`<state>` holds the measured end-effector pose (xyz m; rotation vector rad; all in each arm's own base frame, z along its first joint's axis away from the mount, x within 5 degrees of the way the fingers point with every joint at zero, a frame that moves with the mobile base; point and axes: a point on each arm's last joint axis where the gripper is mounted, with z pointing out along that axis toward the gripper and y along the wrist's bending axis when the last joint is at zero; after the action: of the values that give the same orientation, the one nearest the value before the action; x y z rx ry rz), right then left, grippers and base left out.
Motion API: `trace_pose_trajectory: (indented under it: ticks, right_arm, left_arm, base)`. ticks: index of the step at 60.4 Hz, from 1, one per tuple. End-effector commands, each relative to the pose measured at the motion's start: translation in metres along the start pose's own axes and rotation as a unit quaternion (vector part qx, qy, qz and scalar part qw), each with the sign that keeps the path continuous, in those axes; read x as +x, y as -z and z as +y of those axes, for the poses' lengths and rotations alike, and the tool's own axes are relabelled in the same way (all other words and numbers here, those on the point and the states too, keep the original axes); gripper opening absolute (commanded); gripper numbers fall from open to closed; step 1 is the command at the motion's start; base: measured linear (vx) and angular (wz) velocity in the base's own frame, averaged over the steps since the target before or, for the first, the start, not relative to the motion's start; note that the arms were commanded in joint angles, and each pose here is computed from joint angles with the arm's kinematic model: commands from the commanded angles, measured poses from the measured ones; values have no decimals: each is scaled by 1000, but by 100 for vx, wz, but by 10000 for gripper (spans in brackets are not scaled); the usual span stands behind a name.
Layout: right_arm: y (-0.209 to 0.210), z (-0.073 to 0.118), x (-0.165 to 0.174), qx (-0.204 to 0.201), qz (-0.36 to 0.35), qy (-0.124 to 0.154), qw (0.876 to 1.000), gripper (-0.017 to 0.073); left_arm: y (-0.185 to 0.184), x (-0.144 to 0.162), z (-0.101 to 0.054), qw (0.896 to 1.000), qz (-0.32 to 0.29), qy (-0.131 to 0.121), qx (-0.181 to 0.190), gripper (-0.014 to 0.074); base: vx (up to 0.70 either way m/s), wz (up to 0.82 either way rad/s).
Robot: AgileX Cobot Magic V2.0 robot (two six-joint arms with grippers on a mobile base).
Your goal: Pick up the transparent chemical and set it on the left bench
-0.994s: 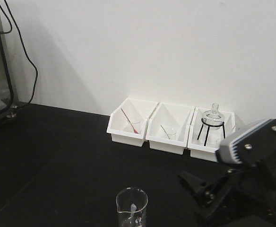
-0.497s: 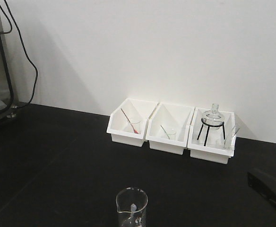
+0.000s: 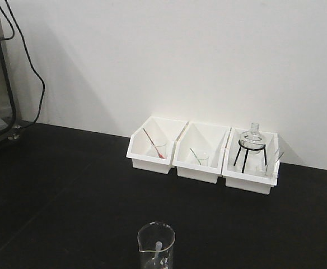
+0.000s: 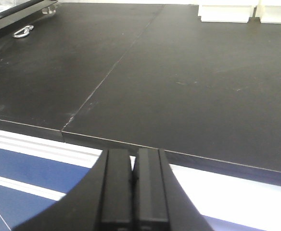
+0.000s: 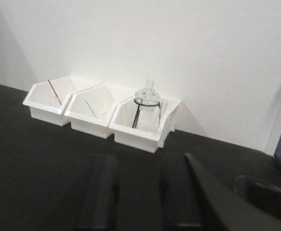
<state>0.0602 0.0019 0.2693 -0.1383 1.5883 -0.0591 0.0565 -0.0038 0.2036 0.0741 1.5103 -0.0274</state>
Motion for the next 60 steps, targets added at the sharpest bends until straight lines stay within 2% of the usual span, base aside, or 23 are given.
trace_pose_trajectory:
  ticks: [1, 7, 9, 16, 30, 60]
  right_arm:
    - [5, 1, 16, 17, -47, 5, 999, 143]
    - [7, 4, 44, 30, -43, 7, 999, 7]
    - [6, 5, 53, 31, -39, 7, 999, -14]
    - [2, 7, 75, 27, -8, 2, 1000, -9]
    - [2, 7, 85, 28, 53, 0, 998, -8]
    - [3, 7, 85, 28, 57, 0, 998, -8]
  left_arm:
    - [1, -3, 0, 999, -41, 4, -1, -3]
    - [1, -3, 0, 999, -41, 4, -1, -3]
    - [1, -3, 0, 999, -41, 4, -1, -3]
    - [1, -3, 0, 999, -41, 4, -1, -3]
    - [1, -3, 0, 999, -41, 4, -1, -3]
    - [1, -3, 0, 999, -41, 4, -1, -3]
  base:
    - [0, 0]
    - [0, 0]
    - [0, 0]
    - [0, 0]
    - [0, 0]
    - [0, 0]
